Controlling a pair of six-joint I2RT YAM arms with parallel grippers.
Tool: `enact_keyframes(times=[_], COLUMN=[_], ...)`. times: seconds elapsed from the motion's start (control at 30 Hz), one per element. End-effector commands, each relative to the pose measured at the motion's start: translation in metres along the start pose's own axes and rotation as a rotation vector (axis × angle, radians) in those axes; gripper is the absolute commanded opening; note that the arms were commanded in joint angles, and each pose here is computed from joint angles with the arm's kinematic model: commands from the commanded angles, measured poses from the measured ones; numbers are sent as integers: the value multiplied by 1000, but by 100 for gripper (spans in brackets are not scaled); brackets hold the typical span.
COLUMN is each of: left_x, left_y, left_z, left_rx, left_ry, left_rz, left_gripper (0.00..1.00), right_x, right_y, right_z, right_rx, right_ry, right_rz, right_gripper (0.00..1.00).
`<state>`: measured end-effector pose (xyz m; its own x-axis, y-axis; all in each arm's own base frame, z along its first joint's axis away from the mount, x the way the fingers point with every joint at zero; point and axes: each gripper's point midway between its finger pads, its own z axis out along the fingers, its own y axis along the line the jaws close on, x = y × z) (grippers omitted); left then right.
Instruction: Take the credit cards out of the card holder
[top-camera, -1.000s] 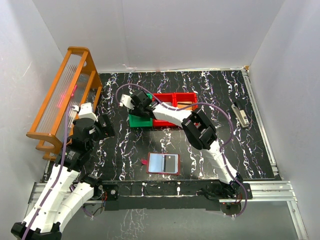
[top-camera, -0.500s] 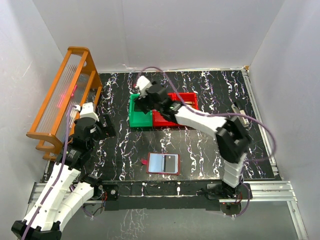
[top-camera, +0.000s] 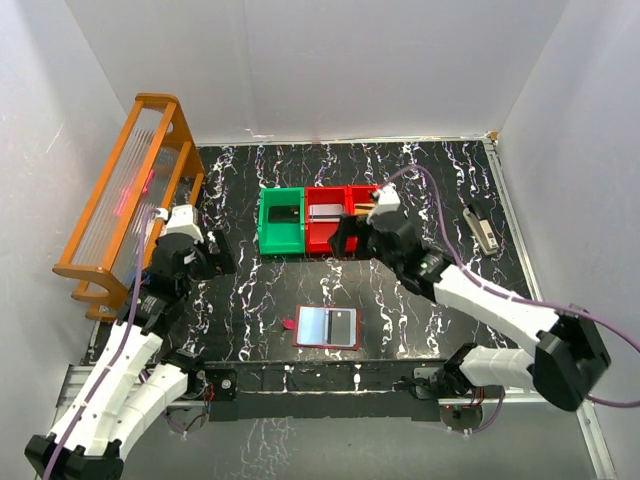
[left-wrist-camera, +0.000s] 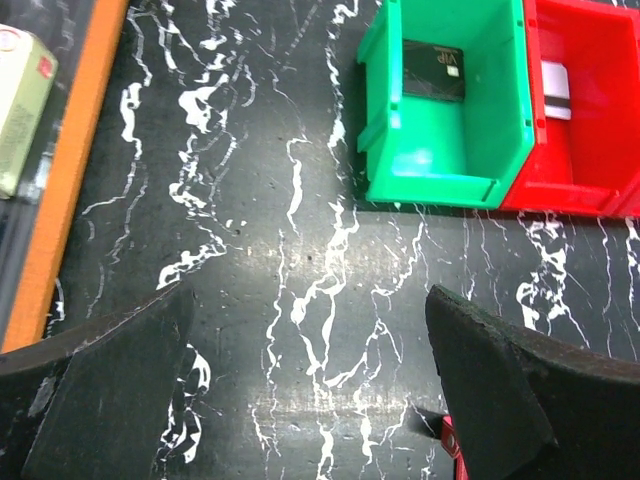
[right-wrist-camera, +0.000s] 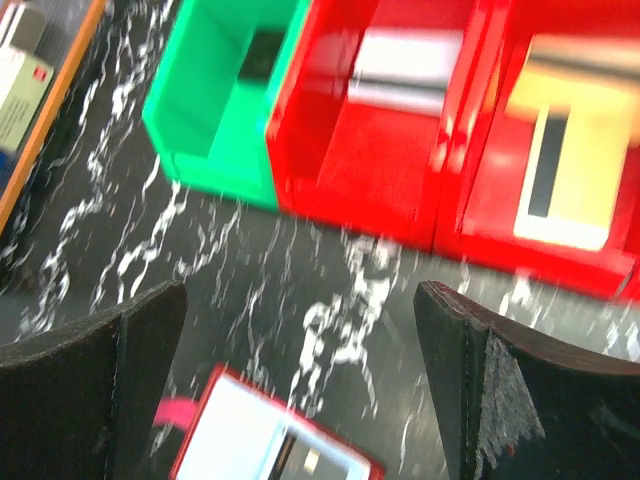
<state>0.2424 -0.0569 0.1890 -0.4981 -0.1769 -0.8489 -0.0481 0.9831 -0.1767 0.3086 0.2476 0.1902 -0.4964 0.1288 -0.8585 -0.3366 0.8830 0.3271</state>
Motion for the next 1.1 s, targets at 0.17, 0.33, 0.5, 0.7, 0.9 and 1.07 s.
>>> enact_keyframes(times=[0.17, 0.33, 0.5, 0.7, 0.9, 1.07], left_x=[35, 39, 40, 86, 116, 130], left_y=[-60, -107, -136, -175, -199, -213], left_z=[11, -2, -14, -19, -16, -20], left_rx=[298, 505, 621, 621, 597, 628], left_ry=[228, 321, 381, 541, 614, 669], left_rz=[-8, -232, -283, -139, -129, -134], left_gripper=[99, 98, 98, 97, 90, 85], right_x=[73, 112, 127, 125, 135, 146], right_y=[28, 18, 3, 7, 14, 20], right_z=[-66, -76, -76, -75, -79, -80], right_rx=[-276, -291, -219, -234, -259, -274], right_ry=[121, 173, 185, 189, 266, 332], right_rz=[547, 694, 731, 730, 706, 701], right_gripper=[98, 98, 96, 94, 88, 73])
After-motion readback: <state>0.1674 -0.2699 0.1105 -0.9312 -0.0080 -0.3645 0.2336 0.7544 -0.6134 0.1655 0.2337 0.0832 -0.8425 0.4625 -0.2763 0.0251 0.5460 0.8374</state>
